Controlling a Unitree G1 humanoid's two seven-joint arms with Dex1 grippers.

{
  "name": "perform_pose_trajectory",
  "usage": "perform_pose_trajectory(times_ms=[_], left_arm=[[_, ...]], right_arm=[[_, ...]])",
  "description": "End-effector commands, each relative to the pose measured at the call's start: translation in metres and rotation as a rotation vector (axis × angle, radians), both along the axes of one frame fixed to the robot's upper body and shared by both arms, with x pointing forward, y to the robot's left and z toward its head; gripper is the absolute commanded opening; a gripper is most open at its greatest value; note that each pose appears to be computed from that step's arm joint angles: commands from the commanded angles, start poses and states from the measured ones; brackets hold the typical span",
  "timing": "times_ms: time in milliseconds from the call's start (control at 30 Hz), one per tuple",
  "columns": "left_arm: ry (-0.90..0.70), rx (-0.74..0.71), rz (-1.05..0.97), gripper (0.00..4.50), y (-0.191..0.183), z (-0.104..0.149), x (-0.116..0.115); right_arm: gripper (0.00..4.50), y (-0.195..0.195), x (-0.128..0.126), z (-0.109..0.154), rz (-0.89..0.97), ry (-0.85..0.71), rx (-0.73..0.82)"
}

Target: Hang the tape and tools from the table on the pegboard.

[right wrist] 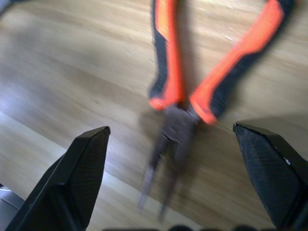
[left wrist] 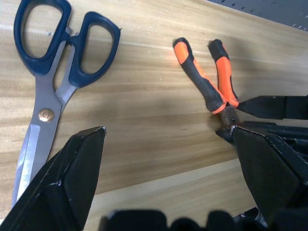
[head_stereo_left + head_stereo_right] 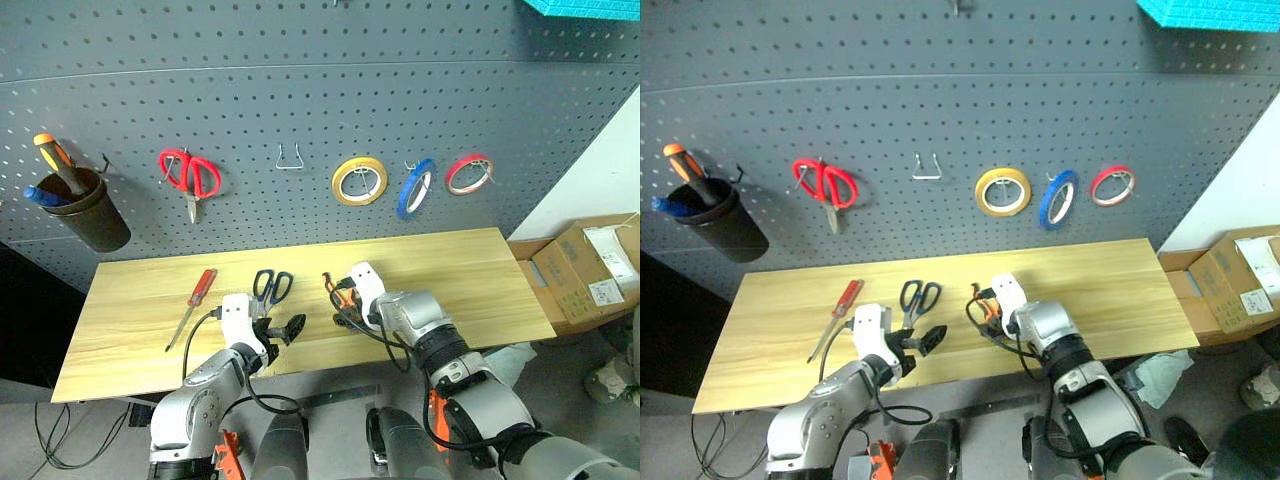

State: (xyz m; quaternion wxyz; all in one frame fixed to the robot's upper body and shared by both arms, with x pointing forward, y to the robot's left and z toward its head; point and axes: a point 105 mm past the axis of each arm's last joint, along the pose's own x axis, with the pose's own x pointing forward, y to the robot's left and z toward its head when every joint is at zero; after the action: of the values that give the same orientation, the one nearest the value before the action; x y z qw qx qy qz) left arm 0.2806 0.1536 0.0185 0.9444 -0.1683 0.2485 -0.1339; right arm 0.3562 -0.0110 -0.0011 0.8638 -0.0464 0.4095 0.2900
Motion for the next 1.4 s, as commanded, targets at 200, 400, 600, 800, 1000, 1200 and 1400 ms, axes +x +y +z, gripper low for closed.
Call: perform_pose_trajectory(times_ms=[200,400,600,800,1000,1200,1400], left_arm=[[-0.055,-0.017,0.006,4.5,-0.001,0.014,-0.003],[-0.057,-0.011,0.006,4.5,-0.001,0.016,-0.004],[-0.063,-0.044,-0.042,4.5,-0.009,0.021,-0.007],[-0.053,-0.064,-0.074,4.5,-0.011,0.022,-0.01],[-0.061,-0.07,-0.075,4.5,-0.013,0.023,-0.004],[-0.117,-0.065,-0.064,4.5,-0.001,0.039,0.005],[-0.164,-0.133,-0.134,4.5,0.011,0.059,-0.003]], right_arm=[[4.46,0.002,0.015,-0.002,-0.061,-0.051,-0.07],[4.46,0.003,0.018,-0.01,-0.073,-0.085,-0.115],[4.46,0.007,0.014,-0.018,-0.078,-0.066,-0.124],[2.53,0.002,0.01,-0.023,-0.098,-0.039,-0.129],[1.69,0.002,0.013,-0.019,-0.075,-0.065,-0.11],[1.69,0.011,0.012,0.02,0.116,-0.175,0.063],[1.69,-0.005,-0.037,0.098,0.255,-0.359,0.315]])
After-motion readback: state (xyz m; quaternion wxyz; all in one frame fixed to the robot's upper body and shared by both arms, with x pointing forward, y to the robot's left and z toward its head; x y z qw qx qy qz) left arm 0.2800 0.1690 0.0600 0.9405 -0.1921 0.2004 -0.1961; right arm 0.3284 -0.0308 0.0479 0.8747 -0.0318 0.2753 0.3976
